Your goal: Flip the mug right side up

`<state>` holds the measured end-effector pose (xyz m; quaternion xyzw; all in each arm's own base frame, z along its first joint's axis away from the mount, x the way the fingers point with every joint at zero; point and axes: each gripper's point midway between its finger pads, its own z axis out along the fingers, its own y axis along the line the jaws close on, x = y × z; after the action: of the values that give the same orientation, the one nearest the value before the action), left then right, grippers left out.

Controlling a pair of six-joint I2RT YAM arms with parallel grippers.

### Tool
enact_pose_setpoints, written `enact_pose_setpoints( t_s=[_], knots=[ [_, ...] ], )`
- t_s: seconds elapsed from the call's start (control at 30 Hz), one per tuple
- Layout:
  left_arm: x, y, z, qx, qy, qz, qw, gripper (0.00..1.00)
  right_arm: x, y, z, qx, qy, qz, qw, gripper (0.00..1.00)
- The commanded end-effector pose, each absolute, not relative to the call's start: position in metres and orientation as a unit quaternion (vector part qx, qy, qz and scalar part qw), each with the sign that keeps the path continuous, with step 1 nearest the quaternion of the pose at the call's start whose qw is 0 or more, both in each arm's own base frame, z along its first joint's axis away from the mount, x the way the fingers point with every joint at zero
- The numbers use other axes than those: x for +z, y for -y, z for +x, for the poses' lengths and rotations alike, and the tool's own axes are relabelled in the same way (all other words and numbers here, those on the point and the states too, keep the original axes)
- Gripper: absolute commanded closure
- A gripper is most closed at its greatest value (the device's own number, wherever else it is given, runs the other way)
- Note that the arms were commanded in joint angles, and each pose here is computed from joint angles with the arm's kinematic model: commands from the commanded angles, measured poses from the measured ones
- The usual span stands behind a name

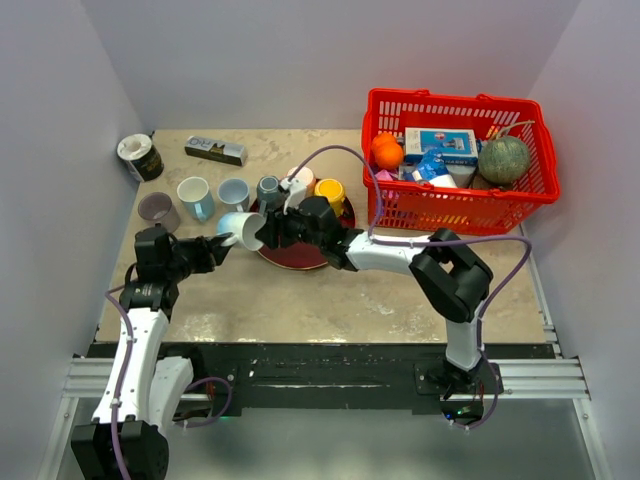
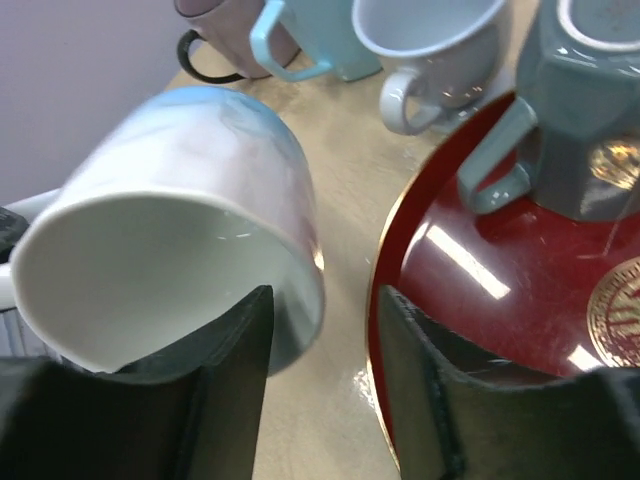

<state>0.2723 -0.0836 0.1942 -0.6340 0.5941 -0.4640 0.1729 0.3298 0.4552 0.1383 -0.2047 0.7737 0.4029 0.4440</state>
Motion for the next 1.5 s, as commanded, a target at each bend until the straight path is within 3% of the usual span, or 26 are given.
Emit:
enact_pose_setpoints(
  t_s=[0.0,0.13,0.17,0.2,0.33,0.4,0.43,0.53,0.63,0.87,1.07,1.2,1.47],
  knots=[
    [0.249,0.095,0.275,-0.541,-0.586,-0.569,0.2,1.0,0.18,-0.475,0.331,0.447,-0.734,-0.223,0.461,0.58],
    [0.239,0.098,0.27,-0.546,-0.585,-0.571,0.186,1.0,0.185,-0.481,0.324,0.473,-0.727,-0.222,0.447,0.82],
    [0.238,0.099,0.27,-0.547,-0.584,-0.57,0.185,1.0,0.187,-0.482,0.322,0.478,-0.725,-0.223,0.443,0.94],
    [0.237,0.099,0.269,-0.548,-0.584,-0.569,0.184,1.0,0.187,-0.482,0.32,0.484,-0.726,-0.221,0.437,1.0],
    [0.232,0.099,0.269,-0.544,-0.596,-0.556,0.201,0.97,0.191,-0.481,0.314,0.496,-0.729,-0.213,0.42,1.0],
    [0.228,0.096,0.273,-0.529,-0.618,-0.533,0.232,0.76,0.19,-0.478,0.314,0.492,-0.74,-0.208,0.409,1.0],
    [0.228,0.096,0.273,-0.523,-0.629,-0.522,0.241,0.53,0.189,-0.476,0.314,0.488,-0.745,-0.206,0.405,1.0],
    [0.216,0.092,0.278,-0.469,-0.693,-0.472,0.276,0.25,0.188,-0.47,0.313,0.48,-0.761,-0.204,0.386,1.0],
    [0.2,0.079,0.279,-0.387,-0.761,-0.422,0.306,0.13,0.186,-0.464,0.314,0.462,-0.777,-0.208,0.374,1.0],
    [0.211,0.043,0.285,-0.232,-0.833,-0.206,0.459,0.1,0.179,-0.452,0.313,0.422,-0.815,-0.224,0.329,1.0],
    [0.239,0.09,0.272,-0.246,-0.811,0.05,0.529,0.15,0.167,-0.448,0.304,0.394,-0.837,-0.261,0.275,1.0],
    [0.238,0.124,0.257,-0.259,-0.792,0.161,0.529,0.15,0.164,-0.445,0.297,0.377,-0.844,-0.294,0.243,1.0],
    [0.238,0.134,0.253,-0.262,-0.785,0.228,0.513,0.19,0.159,-0.419,0.296,0.337,-0.87,-0.306,0.189,1.0]
  ],
)
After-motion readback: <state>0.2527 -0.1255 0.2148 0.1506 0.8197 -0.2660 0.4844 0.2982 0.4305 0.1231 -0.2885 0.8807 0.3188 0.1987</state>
